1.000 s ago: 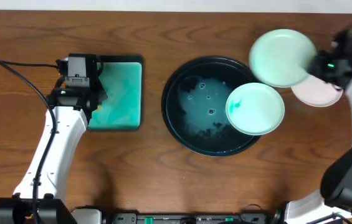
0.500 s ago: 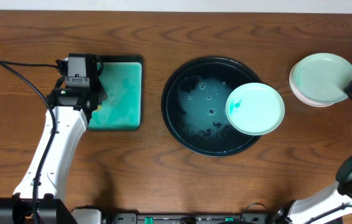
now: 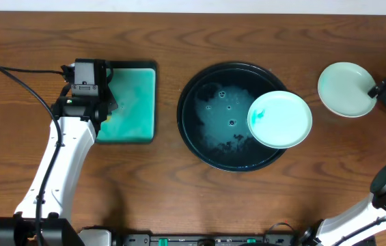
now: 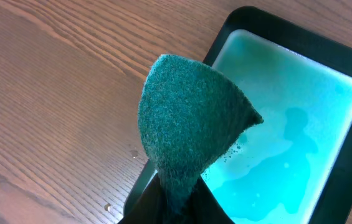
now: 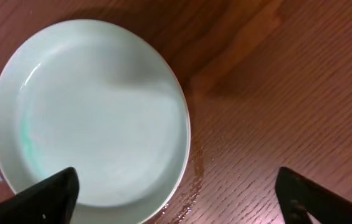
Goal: Clean dirty plates on tray and stack at the side
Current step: 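Lower the plate onto the first cleaned plate and release, then reach the right gripper to the last plate on the tray and grip it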
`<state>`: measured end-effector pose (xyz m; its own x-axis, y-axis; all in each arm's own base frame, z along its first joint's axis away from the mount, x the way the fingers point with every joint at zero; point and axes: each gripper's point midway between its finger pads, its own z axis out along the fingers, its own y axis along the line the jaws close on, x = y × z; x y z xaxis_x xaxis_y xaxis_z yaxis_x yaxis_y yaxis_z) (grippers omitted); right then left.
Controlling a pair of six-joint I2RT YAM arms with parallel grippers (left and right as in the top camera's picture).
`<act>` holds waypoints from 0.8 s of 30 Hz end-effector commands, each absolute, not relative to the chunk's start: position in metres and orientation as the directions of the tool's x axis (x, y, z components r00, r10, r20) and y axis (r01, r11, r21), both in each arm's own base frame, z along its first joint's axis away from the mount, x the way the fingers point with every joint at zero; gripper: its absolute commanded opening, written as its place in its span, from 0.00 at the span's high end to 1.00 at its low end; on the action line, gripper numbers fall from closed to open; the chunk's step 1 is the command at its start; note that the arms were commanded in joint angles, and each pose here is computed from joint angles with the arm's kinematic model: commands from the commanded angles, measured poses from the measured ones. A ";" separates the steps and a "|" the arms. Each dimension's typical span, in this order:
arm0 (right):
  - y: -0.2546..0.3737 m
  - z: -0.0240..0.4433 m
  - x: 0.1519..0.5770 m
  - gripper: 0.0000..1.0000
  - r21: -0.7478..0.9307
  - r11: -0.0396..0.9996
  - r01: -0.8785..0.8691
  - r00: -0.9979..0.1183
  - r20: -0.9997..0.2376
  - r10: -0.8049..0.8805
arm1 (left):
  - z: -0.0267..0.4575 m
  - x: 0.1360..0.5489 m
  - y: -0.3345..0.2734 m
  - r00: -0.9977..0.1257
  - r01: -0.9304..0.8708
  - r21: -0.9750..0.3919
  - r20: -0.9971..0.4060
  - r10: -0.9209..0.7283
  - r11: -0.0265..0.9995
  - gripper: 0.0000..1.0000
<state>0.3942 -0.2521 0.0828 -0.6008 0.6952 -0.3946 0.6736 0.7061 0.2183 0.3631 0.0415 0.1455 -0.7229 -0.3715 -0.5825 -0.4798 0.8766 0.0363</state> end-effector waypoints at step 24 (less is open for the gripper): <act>-0.038 0.063 0.358 0.18 0.177 0.959 0.223 -0.962 -0.119 0.245 | 0.144 0.362 0.046 -0.697 -0.525 0.027 -0.587 -0.412 0.851 0.93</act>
